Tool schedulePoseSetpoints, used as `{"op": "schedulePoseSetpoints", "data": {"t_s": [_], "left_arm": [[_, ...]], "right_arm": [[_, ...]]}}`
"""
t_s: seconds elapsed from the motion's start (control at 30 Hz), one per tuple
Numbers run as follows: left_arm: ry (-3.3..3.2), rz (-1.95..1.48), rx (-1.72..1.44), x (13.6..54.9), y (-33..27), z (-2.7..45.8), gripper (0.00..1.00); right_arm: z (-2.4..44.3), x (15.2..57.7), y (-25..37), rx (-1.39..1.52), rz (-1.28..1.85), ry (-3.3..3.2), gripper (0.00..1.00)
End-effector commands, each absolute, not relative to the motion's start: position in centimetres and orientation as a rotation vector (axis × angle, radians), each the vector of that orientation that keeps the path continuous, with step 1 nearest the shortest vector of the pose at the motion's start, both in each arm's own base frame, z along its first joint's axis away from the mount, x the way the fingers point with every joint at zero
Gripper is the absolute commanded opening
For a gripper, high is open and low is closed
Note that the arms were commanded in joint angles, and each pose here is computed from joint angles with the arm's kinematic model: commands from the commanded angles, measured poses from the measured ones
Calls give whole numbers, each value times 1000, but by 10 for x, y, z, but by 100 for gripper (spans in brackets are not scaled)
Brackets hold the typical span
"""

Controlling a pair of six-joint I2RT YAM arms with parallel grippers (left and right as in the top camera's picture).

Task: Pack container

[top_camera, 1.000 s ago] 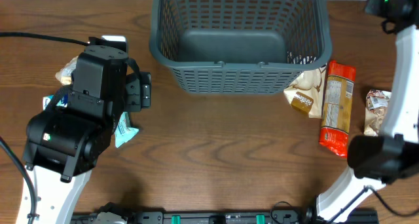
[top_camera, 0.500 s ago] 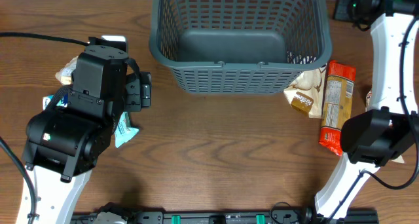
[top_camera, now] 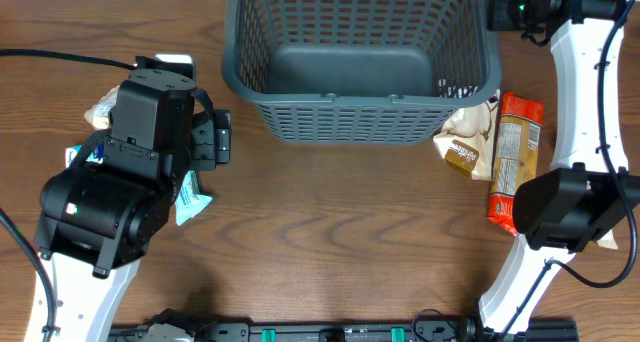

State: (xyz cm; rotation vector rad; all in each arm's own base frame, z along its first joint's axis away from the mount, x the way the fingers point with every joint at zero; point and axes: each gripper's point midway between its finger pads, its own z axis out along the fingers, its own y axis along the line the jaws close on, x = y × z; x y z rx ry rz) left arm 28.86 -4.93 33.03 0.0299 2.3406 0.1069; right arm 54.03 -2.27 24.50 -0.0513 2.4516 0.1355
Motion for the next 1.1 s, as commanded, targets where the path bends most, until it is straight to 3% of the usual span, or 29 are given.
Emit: {"op": "schedulePoseSetpoints", "data": {"t_s": [0.0,0.43,0.53,0.63,0.83,0.87,1.07], "left_arm": [[2350,125,5,290,-46,327,89],[2350,125,5,290,-45,327,89],[2350,125,5,290,-45,327,89],[2350,159,-4,289,-41,327,89],[2357,218,-81,285,-25,325,94],[2358,217,-97,284,-23,325,95],[2376,210,-132,281,-20,322,96]], "right_arm": [[244,540,12,-192,232,2440,2],[247,539,38,-313,303,2410,3],[245,540,27,-270,242,2426,36],[241,542,-1,-95,90,2464,45],[241,527,-43,71,-139,2512,95],[243,525,-47,87,-158,2508,99],[299,503,-63,140,-191,2404,99]]}}
